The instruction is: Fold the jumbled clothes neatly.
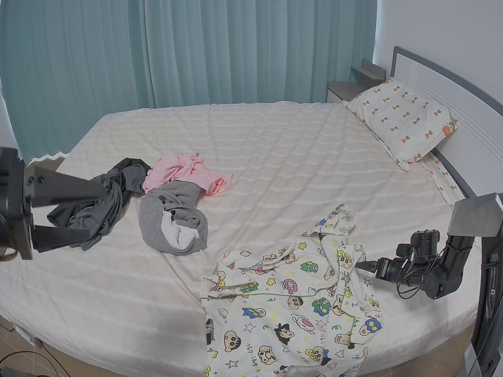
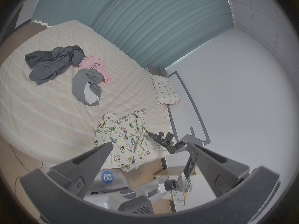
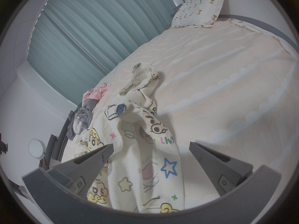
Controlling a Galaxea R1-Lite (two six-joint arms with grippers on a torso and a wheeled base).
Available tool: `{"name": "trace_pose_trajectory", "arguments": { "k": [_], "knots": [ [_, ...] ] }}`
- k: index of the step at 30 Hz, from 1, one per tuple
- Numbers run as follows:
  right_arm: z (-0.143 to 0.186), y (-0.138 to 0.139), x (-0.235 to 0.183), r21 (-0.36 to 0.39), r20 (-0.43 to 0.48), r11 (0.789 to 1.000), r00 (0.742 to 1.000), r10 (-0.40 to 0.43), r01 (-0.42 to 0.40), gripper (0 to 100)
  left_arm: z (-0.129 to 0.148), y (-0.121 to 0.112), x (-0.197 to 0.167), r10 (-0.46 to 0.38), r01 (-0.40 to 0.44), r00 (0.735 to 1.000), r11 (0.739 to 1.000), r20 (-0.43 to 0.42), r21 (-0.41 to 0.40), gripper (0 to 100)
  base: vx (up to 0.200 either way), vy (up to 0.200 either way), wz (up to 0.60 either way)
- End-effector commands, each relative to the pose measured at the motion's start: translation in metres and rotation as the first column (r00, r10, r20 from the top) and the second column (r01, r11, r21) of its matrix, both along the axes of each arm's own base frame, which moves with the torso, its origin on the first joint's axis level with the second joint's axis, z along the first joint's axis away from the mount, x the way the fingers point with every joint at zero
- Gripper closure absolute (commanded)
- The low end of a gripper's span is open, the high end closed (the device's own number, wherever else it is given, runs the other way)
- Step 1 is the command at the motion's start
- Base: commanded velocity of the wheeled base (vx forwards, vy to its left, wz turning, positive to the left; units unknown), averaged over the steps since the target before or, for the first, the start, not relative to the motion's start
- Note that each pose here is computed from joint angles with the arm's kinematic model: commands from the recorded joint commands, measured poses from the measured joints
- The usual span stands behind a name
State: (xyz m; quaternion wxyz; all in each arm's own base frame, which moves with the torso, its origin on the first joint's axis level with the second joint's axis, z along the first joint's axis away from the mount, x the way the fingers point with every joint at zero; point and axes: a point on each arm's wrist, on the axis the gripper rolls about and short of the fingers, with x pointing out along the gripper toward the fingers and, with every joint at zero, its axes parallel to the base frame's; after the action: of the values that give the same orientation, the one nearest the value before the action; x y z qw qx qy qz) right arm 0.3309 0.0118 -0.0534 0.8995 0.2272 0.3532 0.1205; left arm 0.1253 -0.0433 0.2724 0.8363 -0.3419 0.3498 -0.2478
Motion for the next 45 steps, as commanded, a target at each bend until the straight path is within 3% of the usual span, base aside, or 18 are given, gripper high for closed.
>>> {"name": "trace_pose_trajectory", "arguments": {
  "k": [1, 12, 21, 22, 33, 38, 45],
  "knots": [
    [-0.025, -0.007, 0.005, -0.133, -0.013, 0.991, 0.999, 0.031, -0.032, 0, -0.093, 0.006, -0.002, 0.109, -0.114, 0.991, 0.991, -0.079, -0.073, 0, 0.0, 0.0, 0.0],
    [-0.024, -0.008, 0.014, -0.151, -0.051, 0.988, 0.998, 0.034, -0.041, 0, -0.1, 0.006, -0.003, 0.108, -0.116, 0.99, 0.989, -0.096, -0.088, 0, 0.0, 0.0, 0.0],
    [-0.022, 0.012, 0.022, -0.155, -0.05, 0.983, 0.995, 0.091, -0.098, 0, -0.102, 0.006, -0.004, 0.108, -0.117, 0.989, 0.989, -0.098, -0.087, 0, 0.0, 0.0, 0.0],
    [-0.022, 0.012, 0.022, -0.155, -0.05, 0.983, 0.995, 0.091, -0.098, 100, -0.102, 0.006, -0.004, 0.108, -0.117, 0.989, 0.989, -0.098, -0.087, 0, 0.0, 0.0, 0.0],
    [-0.02, -0.005, 0.025, -0.171, -0.078, 0.984, 0.996, 0.034, -0.047, 100, -0.102, 0.006, -0.005, 0.109, -0.117, 0.989, 0.989, -0.101, -0.087, 0, 0.0, 0.0, 0.0],
    [-0.008, -0.011, 0.026, -0.168, -0.029, 0.986, 0.999, 0.014, -0.019, 100, -0.102, 0.006, -0.005, 0.107, -0.116, 0.989, 0.989, -0.1, -0.088, 0, 0.0, 0.0, 0.0],
    [0.017, -0.041, 0.028, -0.175, 0.046, 0.981, 0.996, -0.072, 0.079, 100, -0.103, 0.006, -0.004, 0.107, -0.117, 0.989, 0.989, -0.106, -0.086, 0, 0.0, 0.0, 0.0]
  ]
}}
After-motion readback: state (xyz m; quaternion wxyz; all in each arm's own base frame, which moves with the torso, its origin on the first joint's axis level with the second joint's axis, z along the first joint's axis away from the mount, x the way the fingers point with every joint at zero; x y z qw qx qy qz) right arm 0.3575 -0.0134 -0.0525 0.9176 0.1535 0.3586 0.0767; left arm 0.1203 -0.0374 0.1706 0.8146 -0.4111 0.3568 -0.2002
